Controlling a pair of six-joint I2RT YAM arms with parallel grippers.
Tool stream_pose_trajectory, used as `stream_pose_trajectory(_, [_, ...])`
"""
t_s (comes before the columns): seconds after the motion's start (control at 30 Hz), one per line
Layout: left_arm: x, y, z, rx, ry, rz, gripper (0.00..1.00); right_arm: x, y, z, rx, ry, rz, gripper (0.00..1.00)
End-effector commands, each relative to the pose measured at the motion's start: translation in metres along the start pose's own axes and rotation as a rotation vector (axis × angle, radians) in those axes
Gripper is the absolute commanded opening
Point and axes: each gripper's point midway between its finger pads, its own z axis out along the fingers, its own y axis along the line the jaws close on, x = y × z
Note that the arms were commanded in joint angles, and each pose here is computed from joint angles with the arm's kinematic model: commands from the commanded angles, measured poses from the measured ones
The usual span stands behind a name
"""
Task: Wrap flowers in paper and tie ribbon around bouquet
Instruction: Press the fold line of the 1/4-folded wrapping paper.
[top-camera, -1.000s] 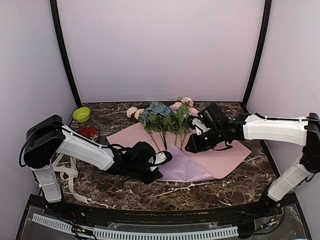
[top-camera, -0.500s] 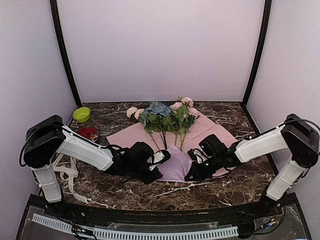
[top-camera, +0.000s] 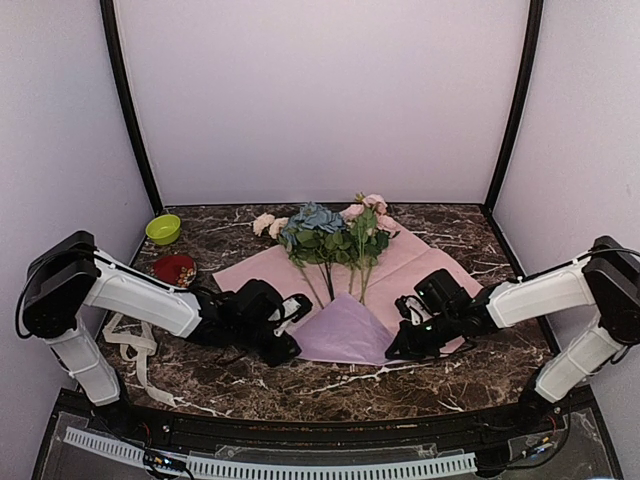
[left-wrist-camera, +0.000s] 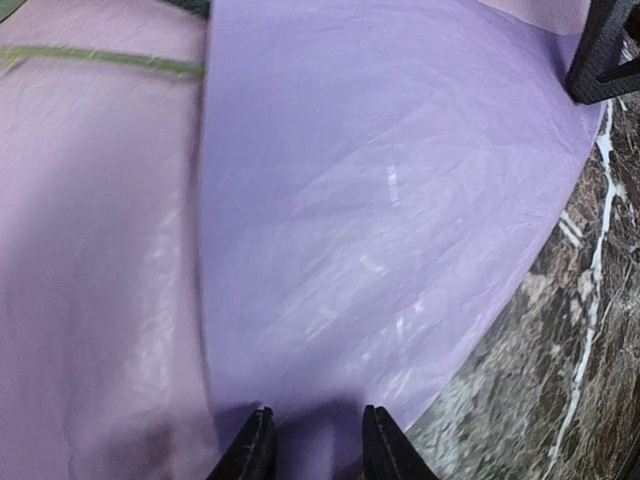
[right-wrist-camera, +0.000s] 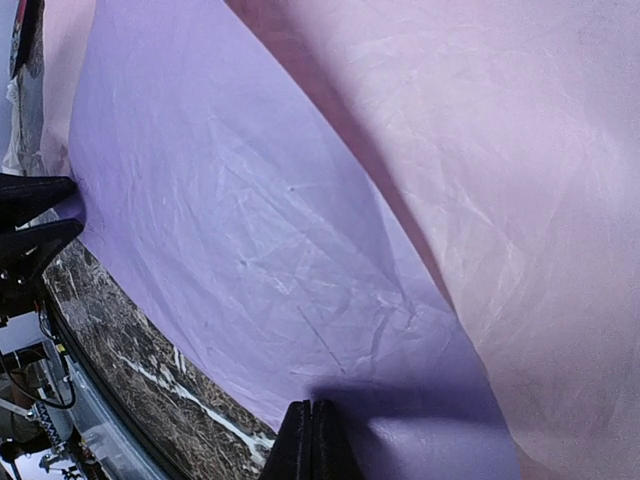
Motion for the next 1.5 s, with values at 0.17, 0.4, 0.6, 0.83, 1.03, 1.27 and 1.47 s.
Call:
stream_pose_trajectory(0.17, [0.14,0.044,-0.047,-0.184,0.405,-0.399,0.27,0.032,-0.056,-0.001,0.242,0.116,0.054,0.0])
stream_pose_trajectory(0.4, [0.093,0.069,-0.094,-0.307,0.188,-0.322,0.22,0.026,-0.044,0.002,0.255,0.135,0.003,0.0])
stream_pose_trajectory(0.6, [-0.032,0.053,-0.116,-0.24,-0.092,-0.106,0.21,0.022,-0.033,0.001,0.282,0.128,-0.034,0.0])
stream_pose_trajectory(0.83, [-0.064,-0.014,-0.045,0.038,-0.068,0.051,0.21,0.022,-0.035,0.004,0.327,0.143,-0.036,0.0])
stream_pose_trajectory(1.03, [-0.048,-0.035,-0.012,0.169,-0.005,0.026,0.21,0.018,-0.031,0.002,0.379,0.158,-0.073,0.0])
stream_pose_trajectory(1.27, [0.023,-0.013,0.006,0.071,0.233,0.0,0.19,0.023,-0.041,-0.009,0.488,0.185,-0.079,0.0])
stream_pose_trajectory(1.47, [0.057,-0.005,0.002,0.039,0.319,-0.025,0.18,0.039,-0.068,-0.035,0.638,0.201,-0.009,0.0])
